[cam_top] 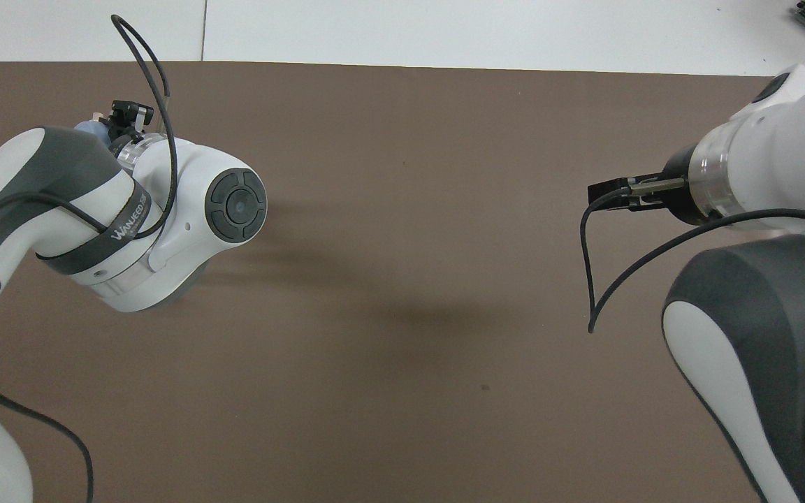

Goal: Hang cup on cup holder
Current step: 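Hang the cup on a rack hook with the left gripper while the right gripper withdraws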

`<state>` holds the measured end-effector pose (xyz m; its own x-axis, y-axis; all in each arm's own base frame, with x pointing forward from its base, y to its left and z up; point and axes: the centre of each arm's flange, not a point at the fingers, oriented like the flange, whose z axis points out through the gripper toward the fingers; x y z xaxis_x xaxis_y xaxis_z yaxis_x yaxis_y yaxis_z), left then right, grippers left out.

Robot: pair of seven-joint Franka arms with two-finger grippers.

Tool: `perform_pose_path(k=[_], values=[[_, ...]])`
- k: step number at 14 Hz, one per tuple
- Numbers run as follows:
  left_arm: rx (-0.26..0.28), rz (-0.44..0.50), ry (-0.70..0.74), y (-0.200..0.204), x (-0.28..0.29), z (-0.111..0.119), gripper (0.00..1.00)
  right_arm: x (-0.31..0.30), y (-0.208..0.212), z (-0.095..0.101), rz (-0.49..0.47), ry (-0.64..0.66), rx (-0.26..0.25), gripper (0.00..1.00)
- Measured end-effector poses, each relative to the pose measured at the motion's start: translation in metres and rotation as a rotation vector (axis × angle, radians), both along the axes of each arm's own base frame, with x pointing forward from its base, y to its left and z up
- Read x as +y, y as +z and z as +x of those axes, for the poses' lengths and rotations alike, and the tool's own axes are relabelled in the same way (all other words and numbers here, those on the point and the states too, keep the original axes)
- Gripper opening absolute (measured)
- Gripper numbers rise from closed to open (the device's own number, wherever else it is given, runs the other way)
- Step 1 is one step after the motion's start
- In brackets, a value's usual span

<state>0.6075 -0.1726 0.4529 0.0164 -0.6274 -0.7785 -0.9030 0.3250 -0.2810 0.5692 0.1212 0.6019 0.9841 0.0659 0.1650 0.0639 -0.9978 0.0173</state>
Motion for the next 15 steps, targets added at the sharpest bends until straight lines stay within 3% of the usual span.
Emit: perform_pose_path(k=[6, 15], values=[[-0.024, 0.045, -0.03, 0.005, -0.001, 0.002, 0.78, -0.001, -0.004, -0.004, -0.001, -0.001, -0.005, 1.0], [-0.027, -0.005, -0.056, -0.009, 0.029, 0.013, 0.78, -0.009, -0.005, -0.003, -0.002, -0.014, -0.003, 1.0]])
